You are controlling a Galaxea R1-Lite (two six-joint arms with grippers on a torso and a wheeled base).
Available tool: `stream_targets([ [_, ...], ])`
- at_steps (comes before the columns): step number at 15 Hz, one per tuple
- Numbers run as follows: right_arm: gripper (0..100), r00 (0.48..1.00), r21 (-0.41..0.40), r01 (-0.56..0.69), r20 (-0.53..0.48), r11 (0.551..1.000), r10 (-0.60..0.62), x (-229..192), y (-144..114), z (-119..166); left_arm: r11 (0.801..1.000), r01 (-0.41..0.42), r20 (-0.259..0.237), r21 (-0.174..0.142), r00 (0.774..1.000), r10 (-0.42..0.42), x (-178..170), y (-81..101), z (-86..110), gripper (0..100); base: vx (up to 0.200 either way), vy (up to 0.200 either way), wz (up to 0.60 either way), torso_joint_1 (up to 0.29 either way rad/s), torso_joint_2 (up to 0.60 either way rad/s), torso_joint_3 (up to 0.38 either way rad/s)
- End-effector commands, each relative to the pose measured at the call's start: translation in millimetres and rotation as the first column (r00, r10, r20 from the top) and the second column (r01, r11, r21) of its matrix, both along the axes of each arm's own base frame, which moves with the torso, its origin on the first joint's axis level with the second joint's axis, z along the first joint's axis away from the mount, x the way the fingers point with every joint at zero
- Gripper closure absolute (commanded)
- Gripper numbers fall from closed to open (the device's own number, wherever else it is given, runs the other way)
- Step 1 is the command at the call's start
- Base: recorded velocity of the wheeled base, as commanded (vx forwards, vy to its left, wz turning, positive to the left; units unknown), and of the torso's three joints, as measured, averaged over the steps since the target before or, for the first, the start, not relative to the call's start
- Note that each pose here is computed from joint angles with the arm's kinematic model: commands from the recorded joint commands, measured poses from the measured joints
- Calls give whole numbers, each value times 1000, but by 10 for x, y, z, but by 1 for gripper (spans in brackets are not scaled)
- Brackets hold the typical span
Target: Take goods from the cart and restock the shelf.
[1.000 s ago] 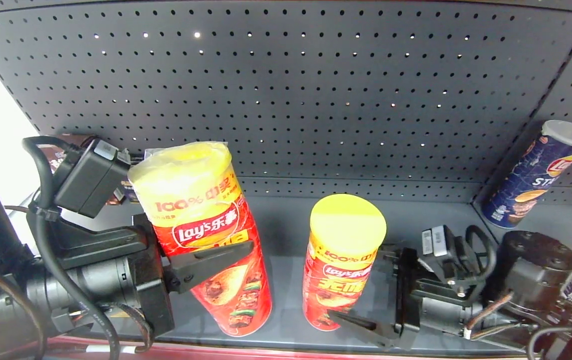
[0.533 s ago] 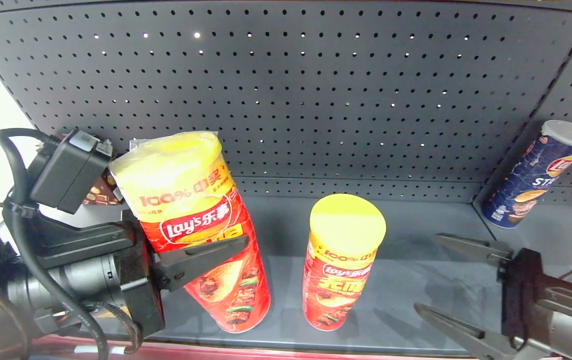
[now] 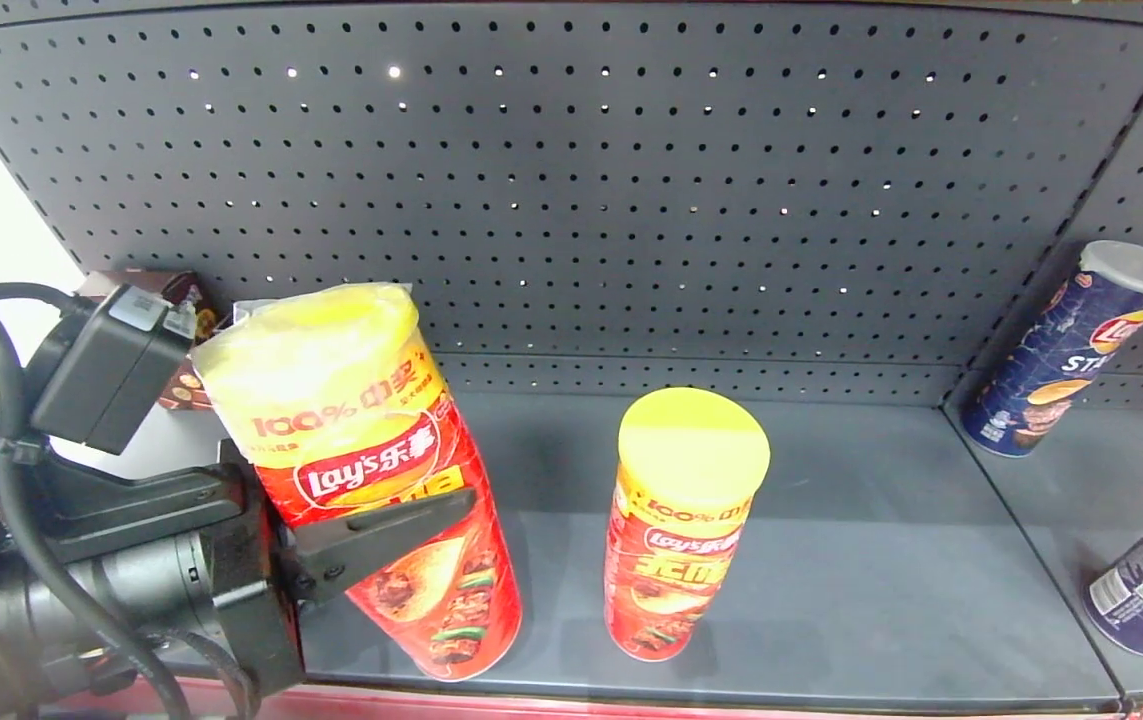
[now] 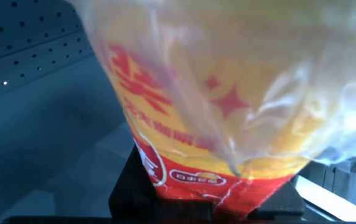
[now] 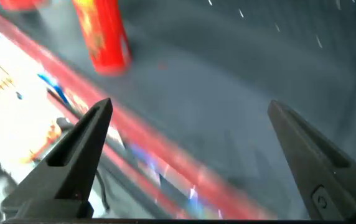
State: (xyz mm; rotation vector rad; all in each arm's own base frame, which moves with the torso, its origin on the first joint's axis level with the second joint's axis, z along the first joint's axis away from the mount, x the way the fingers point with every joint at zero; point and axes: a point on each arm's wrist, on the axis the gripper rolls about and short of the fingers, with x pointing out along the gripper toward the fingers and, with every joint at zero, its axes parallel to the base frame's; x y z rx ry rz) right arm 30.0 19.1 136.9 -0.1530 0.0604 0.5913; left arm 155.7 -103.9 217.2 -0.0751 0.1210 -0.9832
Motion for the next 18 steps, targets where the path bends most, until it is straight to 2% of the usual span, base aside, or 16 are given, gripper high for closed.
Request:
stream_targets([
  [1, 0, 998, -2, 69, -6, 998, -69, -353, -226, -453, 1000, -1, 9, -6, 1000, 1, -7, 11, 25, 100, 0, 0, 0, 0, 0, 0],
  [3, 0, 993, -28, 100, -57, 995, -101, -420, -245, -507, 1000, 0, 11, -7, 1000, 0, -34, 23, 19, 100, 0, 0, 0, 0, 0, 0],
  [5, 0, 979, -37, 186, -74, 982, -188, -403, -227, -505, 1000, 5, 11, -7, 1000, -5, -38, 16, 19, 100, 0, 0, 0, 0, 0, 0],
  [6, 0, 954, -71, 268, -117, 961, -275, -359, -203, -499, 1000, 9, 16, -10, 1000, -9, -40, 7, 36, 100, 0, 0, 0, 0, 0, 0],
  [8, 0, 911, -100, 386, -118, 917, -396, -344, -191, -496, 1000, 17, 16, -10, 1000, -17, -44, 2, 36, 100, 0, 0, 0, 0, 0, 0],
  [10, 0, 888, -58, 454, -52, 889, -457, -412, -194, -507, 1000, 19, 17, -11, 1000, -18, -48, 2, 39, 100, 0, 0, 0, 0, 0, 0],
  [11, 0, 855, 11, 517, 47, 856, -517, -514, -189, -525, 1000, 17, 17, -11, 1000, -17, -47, 4, 39, 100, 0, 0, 0, 0, 0, 0],
  [12, 0, 841, 46, 531, 92, 846, -533, -555, -184, -533, 1000, 17, 20, -13, 1000, -17, -56, 10, 43, 100, 0, 0, 0, 0, 0, 0],
  [14, 0, 841, 60, 531, 90, 845, -534, -550, -186, -533, 1000, 19, 38, -23, 999, -18, -97, 35, 81, 100, 0, 0, 0, 0, 0, 0],
  [16, 0, 859, 66, 501, 80, 863, -505, -551, -178, -533, 999, 24, 41, -25, 999, -23, -105, 36, 87, 100, 0, 0, 0, 0, 0, 0],
  [17, 0, 884, 125, 457, 45, 881, -465, -553, -167, -532, 999, 27, 42, -27, 999, -26, -105, 34, 95, 100, 0, 0, 0, 0, 0, 0],
  [18, 0, 854, 213, 512, -18, 832, -520, -548, -181, -537, 999, 25, 45, -29, 999, -24, -102, 36, 104, 100, 0, 0, 0, 0, 0, 0],
])
